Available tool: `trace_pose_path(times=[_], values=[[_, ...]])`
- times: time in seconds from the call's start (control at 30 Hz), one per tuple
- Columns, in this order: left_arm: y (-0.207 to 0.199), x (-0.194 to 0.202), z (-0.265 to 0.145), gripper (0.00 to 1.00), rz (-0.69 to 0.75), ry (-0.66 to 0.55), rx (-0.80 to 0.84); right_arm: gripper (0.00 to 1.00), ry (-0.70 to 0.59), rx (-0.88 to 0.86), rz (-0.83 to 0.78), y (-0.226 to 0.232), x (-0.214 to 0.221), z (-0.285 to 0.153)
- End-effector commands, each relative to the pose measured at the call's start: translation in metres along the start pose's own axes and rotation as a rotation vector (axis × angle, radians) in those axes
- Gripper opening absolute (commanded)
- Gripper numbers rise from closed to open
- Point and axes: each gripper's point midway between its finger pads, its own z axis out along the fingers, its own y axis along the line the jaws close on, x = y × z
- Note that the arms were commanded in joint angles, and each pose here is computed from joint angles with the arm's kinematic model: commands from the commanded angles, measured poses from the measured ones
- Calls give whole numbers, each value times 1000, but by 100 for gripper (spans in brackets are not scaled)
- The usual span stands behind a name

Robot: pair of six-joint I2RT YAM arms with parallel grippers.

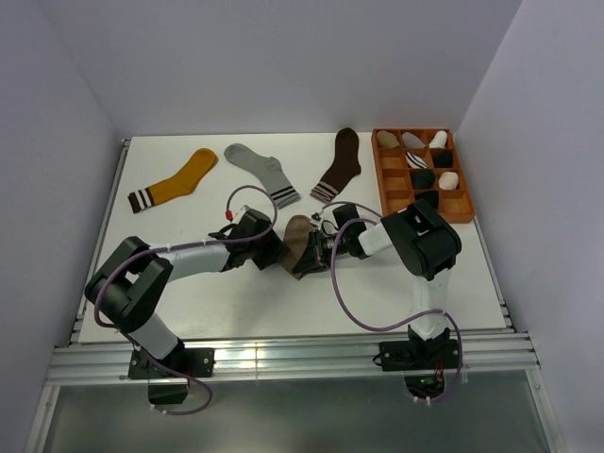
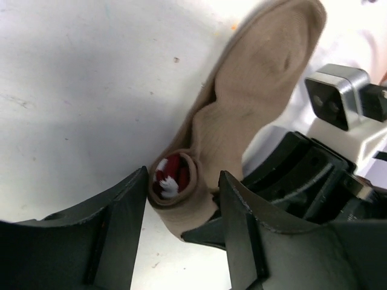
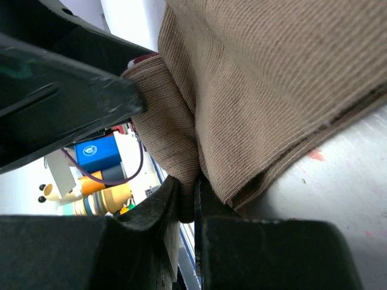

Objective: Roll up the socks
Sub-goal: Roll the sock at the center of the board.

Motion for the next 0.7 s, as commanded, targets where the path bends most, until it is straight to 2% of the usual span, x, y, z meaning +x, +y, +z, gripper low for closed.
trace_pose_path(times=[0.0, 0.2, 0.33, 0.37, 0.4, 0.43, 0.47, 0.53, 0.57, 0.67], values=[[-1, -4, 4, 53, -22, -12, -7, 0, 0, 43, 27, -13, -1, 3], [10, -1, 5, 43, -22, -5, -35, 0, -2, 41, 33, -14, -2, 3], [14, 2, 6, 23, -10, 9, -50, 0, -7, 49, 21, -14, -2, 3], [13, 2, 7, 13, -6, 16, -49, 0, -13, 54, -2, -12, -4, 2], [15, 4, 9, 9, 2, 24, -61, 0, -19, 62, -17, -12, -5, 1], [17, 5, 10, 5, 15, 32, -68, 5, -29, 79, -35, -12, -7, 0], [18, 6, 9, 0, 21, 38, -80, 14, -30, 86, -76, -7, -6, -4], [23, 7, 9, 0, 39, 45, -101, 23, -54, 113, -119, -6, -8, -8], [22, 7, 8, 0, 44, 45, -101, 32, -68, 124, -170, 1, -10, -13], [23, 6, 5, 0, 66, 49, -121, 41, -124, 197, -290, 12, -16, -25]])
